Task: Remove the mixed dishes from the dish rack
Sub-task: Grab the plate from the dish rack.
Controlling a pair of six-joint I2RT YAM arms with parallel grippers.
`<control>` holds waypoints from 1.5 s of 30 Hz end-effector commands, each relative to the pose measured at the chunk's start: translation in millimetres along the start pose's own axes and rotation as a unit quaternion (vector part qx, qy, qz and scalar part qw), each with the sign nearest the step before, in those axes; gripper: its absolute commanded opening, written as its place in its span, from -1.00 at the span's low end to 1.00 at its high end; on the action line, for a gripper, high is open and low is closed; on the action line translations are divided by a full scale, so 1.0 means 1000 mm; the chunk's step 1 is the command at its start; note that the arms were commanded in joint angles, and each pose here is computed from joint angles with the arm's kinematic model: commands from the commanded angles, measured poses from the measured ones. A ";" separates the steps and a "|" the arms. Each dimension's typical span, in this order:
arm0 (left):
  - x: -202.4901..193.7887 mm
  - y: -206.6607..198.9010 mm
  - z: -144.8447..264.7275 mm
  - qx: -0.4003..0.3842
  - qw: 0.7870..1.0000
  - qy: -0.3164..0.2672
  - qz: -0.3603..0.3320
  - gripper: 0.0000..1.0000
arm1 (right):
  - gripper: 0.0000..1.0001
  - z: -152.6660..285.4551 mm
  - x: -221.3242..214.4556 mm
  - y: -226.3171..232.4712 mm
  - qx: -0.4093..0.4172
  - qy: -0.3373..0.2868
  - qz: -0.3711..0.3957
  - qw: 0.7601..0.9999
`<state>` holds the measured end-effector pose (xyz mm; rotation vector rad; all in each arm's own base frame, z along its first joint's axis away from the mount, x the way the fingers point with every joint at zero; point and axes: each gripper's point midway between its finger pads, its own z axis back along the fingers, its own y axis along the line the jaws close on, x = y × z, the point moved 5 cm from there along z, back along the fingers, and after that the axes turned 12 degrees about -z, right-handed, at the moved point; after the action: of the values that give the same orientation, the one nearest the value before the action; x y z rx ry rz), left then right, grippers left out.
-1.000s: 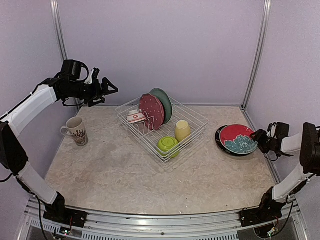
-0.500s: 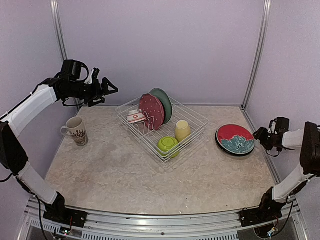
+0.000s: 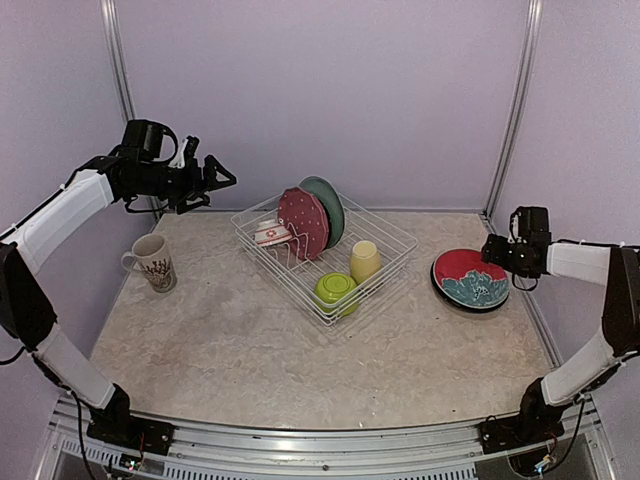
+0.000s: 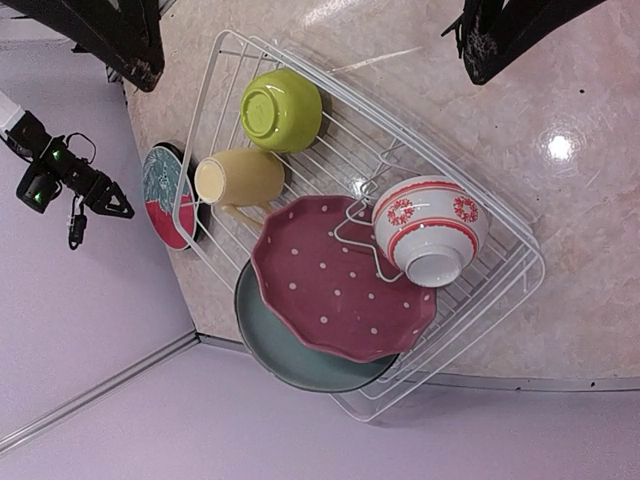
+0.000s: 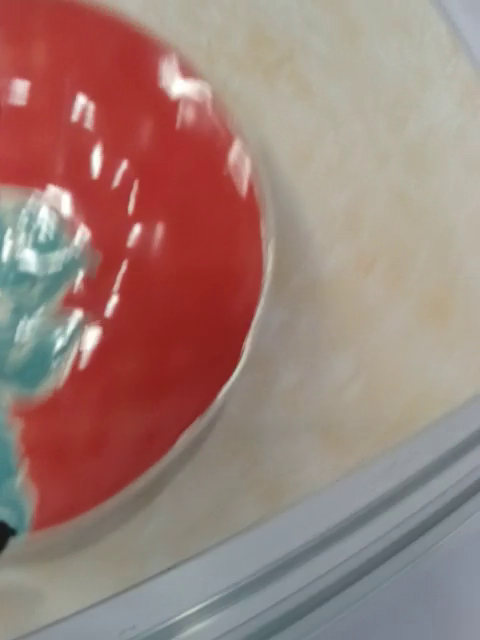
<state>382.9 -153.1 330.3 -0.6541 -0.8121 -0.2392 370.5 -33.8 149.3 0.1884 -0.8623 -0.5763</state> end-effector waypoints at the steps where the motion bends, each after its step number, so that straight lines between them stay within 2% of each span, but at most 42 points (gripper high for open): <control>1: 0.005 -0.005 0.003 0.001 1.000 -0.005 -0.013 0.98 | 0.79 0.015 0.010 0.049 0.006 -0.038 0.080 0.996; 4: 0.004 -0.004 0.001 0.001 1.000 -0.002 -0.012 0.98 | 0.88 0.019 0.009 0.091 0.051 -0.050 0.114 0.991; 8: 0.004 -0.005 0.000 0.001 1.000 0.000 -0.013 0.98 | 0.89 0.020 0.009 0.145 0.100 -0.063 0.124 0.985; 16: 0.002 -0.008 -0.002 -0.002 1.000 0.004 -0.014 0.98 | 0.91 0.014 -0.022 0.252 0.198 -0.064 0.174 0.962; 23: 0.001 -0.012 -0.002 -0.008 1.000 0.006 -0.015 0.98 | 0.92 0.004 -0.050 0.321 0.253 -0.046 0.212 0.943; 29: 0.001 -0.012 -0.003 -0.010 1.000 0.007 -0.015 0.98 | 0.90 -0.010 -0.074 0.358 0.248 -0.047 0.247 0.935; 32: 0.001 -0.011 -0.004 -0.009 1.000 0.008 -0.014 0.98 | 0.79 -0.019 -0.083 0.370 0.242 -0.053 0.259 0.934; 40: 0.000 -0.011 -0.005 -0.008 1.000 0.010 -0.014 0.98 | 0.13 -0.055 -0.099 0.386 0.207 -0.053 0.285 0.935; 45: -0.001 -0.008 -0.007 -0.004 1.000 0.012 -0.013 0.98 | -0.20 -0.072 -0.104 0.399 0.204 -0.055 0.297 0.931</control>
<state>379.9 -161.0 328.2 -0.6539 -0.7921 -0.2529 525.8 343.8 200.1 0.3119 -1.1071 0.1425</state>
